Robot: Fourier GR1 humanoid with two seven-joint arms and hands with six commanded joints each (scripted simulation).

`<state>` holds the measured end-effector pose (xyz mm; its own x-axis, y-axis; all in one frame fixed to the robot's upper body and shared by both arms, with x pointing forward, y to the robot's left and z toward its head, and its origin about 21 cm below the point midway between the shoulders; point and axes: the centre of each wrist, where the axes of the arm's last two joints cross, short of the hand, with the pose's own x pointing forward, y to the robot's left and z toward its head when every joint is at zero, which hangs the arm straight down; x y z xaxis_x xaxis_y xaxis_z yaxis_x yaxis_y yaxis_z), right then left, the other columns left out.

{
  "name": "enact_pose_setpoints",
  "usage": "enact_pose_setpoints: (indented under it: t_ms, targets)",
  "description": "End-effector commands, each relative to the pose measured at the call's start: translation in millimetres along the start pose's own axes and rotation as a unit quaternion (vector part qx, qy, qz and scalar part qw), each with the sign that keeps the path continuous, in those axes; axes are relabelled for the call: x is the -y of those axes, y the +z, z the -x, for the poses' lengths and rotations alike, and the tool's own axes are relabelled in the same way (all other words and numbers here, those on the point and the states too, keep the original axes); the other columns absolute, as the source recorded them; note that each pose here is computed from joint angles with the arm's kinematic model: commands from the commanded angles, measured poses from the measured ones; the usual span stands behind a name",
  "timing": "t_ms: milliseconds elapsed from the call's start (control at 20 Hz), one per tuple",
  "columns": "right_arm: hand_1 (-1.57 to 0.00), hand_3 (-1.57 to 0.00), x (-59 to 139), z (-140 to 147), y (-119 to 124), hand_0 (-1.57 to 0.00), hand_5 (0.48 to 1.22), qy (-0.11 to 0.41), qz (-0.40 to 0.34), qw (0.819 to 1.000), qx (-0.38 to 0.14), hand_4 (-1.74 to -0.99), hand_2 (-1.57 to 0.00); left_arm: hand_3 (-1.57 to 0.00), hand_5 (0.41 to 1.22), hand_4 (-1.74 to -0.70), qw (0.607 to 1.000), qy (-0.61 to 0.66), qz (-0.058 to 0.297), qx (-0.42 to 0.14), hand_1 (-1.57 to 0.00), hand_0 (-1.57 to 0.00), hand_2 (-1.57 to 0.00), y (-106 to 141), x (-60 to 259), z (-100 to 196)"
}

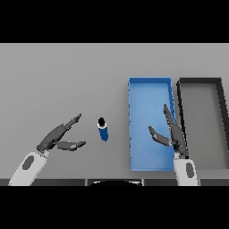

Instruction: Pick up the blue pipe and place it into the blue bin.

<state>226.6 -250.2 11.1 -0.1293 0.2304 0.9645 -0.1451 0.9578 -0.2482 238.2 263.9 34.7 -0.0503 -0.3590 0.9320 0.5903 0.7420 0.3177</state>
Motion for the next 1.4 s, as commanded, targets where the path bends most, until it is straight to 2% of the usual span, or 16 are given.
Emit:
enact_pose_setpoints:
  t_ms: [0,200,350,600,800,950,1000,1050,1100,1150,1200,1250,1350]
  targets:
    - [0.0,0.0,-0.6,-1,2,0.0,0.612,0.002,0.003,1.0,0.006,-1.248,0.0,0.0,0.472,-1.09,1.0,0.0,0.012,-0.002,0.0,0.0,0.0,-2,5,1]
    - [0.0,0.0,-5.5,1,-2,0.0,0.617,-0.002,0.001,1.0,0.0,-1.263,0.0,0.0,0.447,-1.11,0.999,0.001,0.043,0.013,0.0,0.0,0.0,-18,33,1]
    - [0.0,0.0,-0.8,-1,1,0.0,0.617,-0.004,0.003,1.0,0.003,-1.272,0.0,0.0,0.446,-1.12,0.998,0.005,0.057,0.015,0.0,0.0,0.0,-30,44,4]
    - [0.0,0.0,1.5,-1,6,0.0,0.607,-0.006,0.01,1.0,0.0,-1.273,0.0,0.0,0.45,-1.12,0.997,0.025,0.073,0.007,0.0,0.0,0.0,-65,63,7]
    - [0.0,0.0,9.1,1,9,0.0,0.597,-0.004,0.012,1.0,-0.006,-1.265,0.0,0.0,0.442,-1.08,0.997,0.006,0.073,0.018,0.0,0.0,0.0,-81,70,11]
    - [0.0,0.0,1.6,0,5,0.0,0.598,-0.01,0.008,1.0,-0.004,-1.264,0.0,0.0,0.477,-1.09,0.995,0.038,0.081,0.041,0.0,0.0,0.0,-94,82,10]
    - [0.0,0.0,5.5,-1,4,0.0,0.6,-0.007,0.011,1.0,-0.003,-1.267,0.0,-0.02,0.507,-1.11,0.994,0.049,0.081,0.047,0.0,0.0,-0.02,-95,82,13]
    - [0.0,0.0,4.1,-1,6,0.0,0.601,-0.01,0.011,1.0,0.002,-1.266,0.0,-0.1,0.55,-1.14,0.994,0.062,0.076,0.055,-0.03,0.0,-0.11,-98,84,11]
    - [0.0,0.0,1.5,1,6,0.0,0.6,-0.01,0.01,1.0,-0.002,-1.261,0.0,-0.26,0.607,-1.21,0.993,0.081,0.071,0.057,-0.16,-0.02,-0.29,-102,89,11]
    - [0.0,0.0,2.8,1,6,0.0,0.6,-0.011,0.011,1.0,-0.005,-1.26,0.0,-0.52,0.73,-1.25,0.991,0.097,0.068,0.055,-0.35,-0.19,-0.48,-104,92,15]
    - [0.0,0.0,4.5,3,7,0.0,0.602,-0.009,0.013,1.0,-0.007,-1.259,0.0,-0.72,0.828,-1.35,0.991,0.109,0.057,0.057,-0.59,-0.44,-0.7,-107,95,13]
    - [0.0,0.0,8.0,2,5,0.0,0.605,-0.004,0.013,1.0,-0.003,-1.259,0.0,-0.88,0.906,-1.42,0.991,0.111,0.052,0.061,-0.79,-0.67,-0.87,-106,97,12]
    - [0.0,0.0,9.4,4,5,0.0,0.611,-0.008,0.012,1.0,0.001,-1.262,0.0,-1.1,1.02,-1.53,0.989,0.12,0.05,0.072,-1.07,-0.99,-1.12,-108,101,13]
